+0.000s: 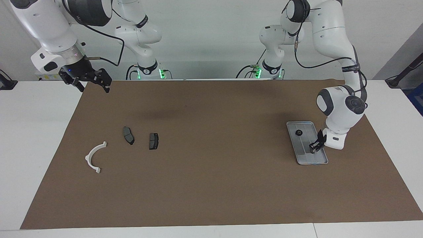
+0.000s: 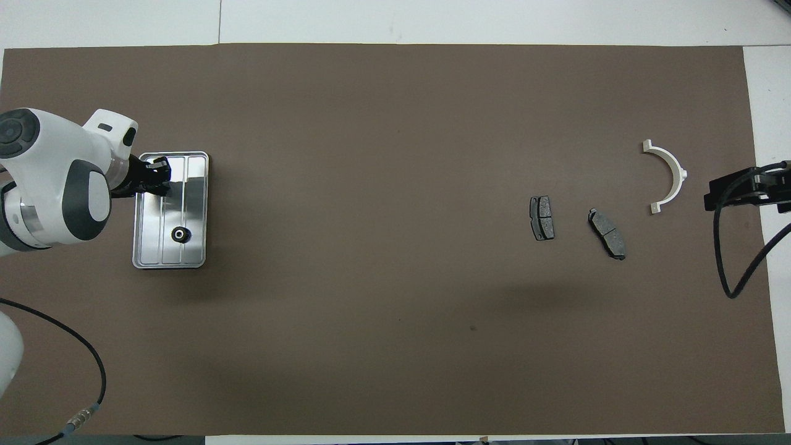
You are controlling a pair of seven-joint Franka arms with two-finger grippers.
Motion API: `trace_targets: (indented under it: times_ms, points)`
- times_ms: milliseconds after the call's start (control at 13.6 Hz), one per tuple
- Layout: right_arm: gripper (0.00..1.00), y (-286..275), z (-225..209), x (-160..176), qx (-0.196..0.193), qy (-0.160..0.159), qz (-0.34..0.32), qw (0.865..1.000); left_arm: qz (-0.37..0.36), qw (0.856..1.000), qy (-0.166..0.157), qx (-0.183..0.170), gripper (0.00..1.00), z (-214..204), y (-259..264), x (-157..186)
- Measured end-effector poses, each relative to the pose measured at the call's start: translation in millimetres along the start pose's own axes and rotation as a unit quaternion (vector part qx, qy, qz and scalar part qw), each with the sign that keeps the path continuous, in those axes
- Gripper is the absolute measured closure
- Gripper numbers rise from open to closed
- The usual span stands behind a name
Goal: Pick bearing gear from pile to tray
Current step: 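Carry the second part to the silver tray and release it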
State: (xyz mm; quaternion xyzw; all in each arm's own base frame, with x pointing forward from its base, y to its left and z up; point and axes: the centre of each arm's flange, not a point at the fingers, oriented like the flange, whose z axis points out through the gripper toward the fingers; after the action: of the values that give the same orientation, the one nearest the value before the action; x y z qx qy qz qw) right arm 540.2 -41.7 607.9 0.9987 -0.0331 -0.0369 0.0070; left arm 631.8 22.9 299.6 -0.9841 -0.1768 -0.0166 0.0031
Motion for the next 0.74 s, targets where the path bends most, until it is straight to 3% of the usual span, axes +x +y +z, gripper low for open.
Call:
trace_targets:
  times_ms: [221,368,516,737]
  points:
    - [0.00,0.0,0.0,0.0,0.000,0.000,0.000,1.000,0.000,1.000,0.000,0.000,0.76,0.0,0.0,-0.3]
    - [0.00,0.0,0.0,0.0,0.000,0.000,0.000,1.000,0.000,1.000,0.000,0.000,0.70,0.2,-0.3,-0.4]
    - [0.00,0.0,0.0,0.0,0.000,0.000,0.000,1.000,0.000,1.000,0.000,0.000,0.54,-0.3,-0.2,-0.1]
    - [0.00,-0.1,0.0,0.0,0.000,0.000,0.000,1.000,0.000,1.000,-0.002,0.000,0.18,-24.0,2.5,8.0]
